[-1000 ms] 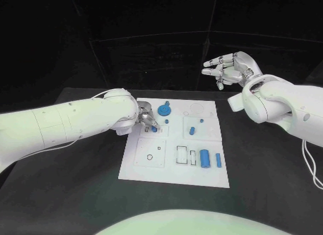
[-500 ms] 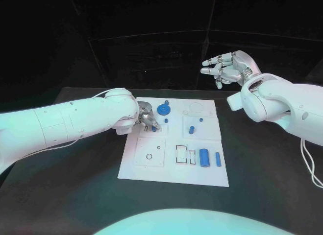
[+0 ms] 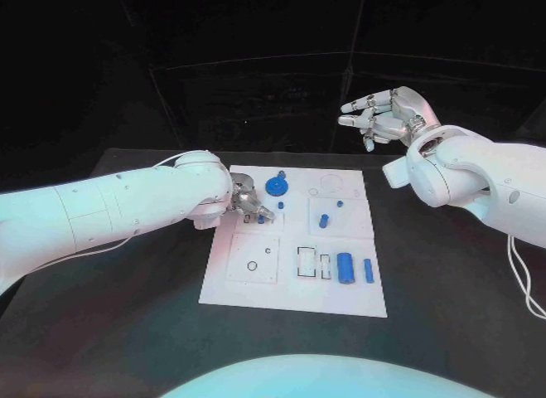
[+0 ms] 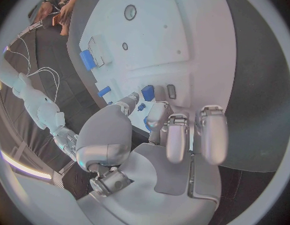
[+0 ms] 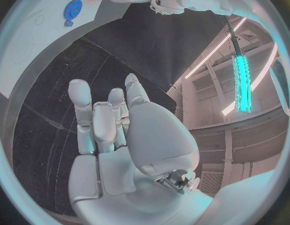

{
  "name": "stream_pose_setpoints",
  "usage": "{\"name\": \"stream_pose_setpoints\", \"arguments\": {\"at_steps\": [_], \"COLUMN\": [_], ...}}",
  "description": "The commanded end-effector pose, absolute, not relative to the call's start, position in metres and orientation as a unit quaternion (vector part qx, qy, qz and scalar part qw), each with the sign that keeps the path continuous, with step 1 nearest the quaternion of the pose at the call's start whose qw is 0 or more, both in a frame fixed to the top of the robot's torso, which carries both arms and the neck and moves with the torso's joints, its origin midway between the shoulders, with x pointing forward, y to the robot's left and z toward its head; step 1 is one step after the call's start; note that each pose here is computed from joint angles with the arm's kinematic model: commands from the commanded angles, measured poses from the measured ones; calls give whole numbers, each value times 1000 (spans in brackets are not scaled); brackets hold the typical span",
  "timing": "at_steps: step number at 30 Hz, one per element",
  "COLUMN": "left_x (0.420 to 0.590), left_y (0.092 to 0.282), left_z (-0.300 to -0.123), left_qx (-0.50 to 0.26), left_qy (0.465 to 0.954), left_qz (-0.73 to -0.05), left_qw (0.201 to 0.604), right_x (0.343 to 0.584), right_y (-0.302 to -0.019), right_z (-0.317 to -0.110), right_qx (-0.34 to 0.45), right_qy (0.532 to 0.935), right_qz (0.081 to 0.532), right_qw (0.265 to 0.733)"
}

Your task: Assemble the parts on the task board

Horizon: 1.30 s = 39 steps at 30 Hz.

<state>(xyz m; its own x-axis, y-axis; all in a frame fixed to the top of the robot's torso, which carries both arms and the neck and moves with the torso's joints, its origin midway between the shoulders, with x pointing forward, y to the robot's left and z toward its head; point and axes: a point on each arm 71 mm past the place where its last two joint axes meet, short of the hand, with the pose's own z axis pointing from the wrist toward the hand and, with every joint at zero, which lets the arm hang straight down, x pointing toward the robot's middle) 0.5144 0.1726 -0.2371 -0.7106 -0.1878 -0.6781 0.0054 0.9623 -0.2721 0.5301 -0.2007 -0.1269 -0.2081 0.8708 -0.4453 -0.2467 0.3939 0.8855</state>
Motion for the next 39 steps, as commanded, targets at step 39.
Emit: {"name": "stream_pose_setpoints", "arguments": {"at_steps": [39], "left_x": [590], "left_y": [214], "left_z": [-174], "left_qx": [-114], "left_qy": [901], "left_qz": [-94], "left_qw": [407], "right_x": [533], "right_y": [-199], "right_z": [-127], "right_qx": [253], "right_qy": [609], "right_qz": [487], "right_qw": [572]}}
